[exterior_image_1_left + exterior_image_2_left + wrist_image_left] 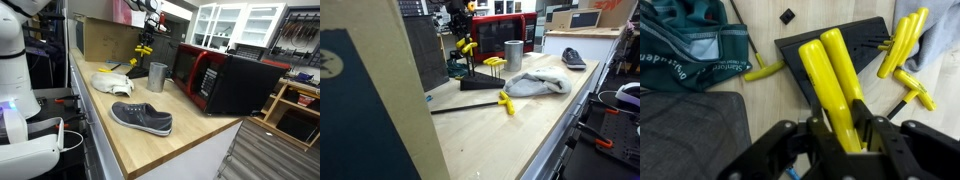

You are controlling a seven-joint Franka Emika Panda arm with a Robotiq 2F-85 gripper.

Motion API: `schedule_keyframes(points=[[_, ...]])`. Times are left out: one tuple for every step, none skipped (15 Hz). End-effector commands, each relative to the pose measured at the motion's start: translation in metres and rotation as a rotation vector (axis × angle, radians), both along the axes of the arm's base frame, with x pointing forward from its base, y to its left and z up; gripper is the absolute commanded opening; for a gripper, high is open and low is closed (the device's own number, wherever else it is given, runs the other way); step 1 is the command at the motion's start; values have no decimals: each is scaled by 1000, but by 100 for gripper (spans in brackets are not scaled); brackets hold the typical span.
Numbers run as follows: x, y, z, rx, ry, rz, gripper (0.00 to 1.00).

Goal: Lift the biggest hammer from the holder and place it on the grey towel

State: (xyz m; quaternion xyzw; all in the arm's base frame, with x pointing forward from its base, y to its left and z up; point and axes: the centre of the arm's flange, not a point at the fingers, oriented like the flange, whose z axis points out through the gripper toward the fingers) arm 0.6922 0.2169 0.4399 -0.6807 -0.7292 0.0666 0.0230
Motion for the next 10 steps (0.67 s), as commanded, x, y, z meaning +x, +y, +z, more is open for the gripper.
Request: schedule_keyframes(points=[[2,5,9,5,-6,32,6],[0,5,10,3,-7,33,5],[-2,4,10,3,-6,35,6],[-3,4,11,2,-7,37,6],[-6,2,13,1,-9,34,5],[-8,2,14,1,-14,32,6],[-11,1,16,-2,-25,26,6],[-13,1,18,-3,-34,23,6],[-17,0,20,-5,-48,19,6],[-20,0,21,-7,-64,18,6]])
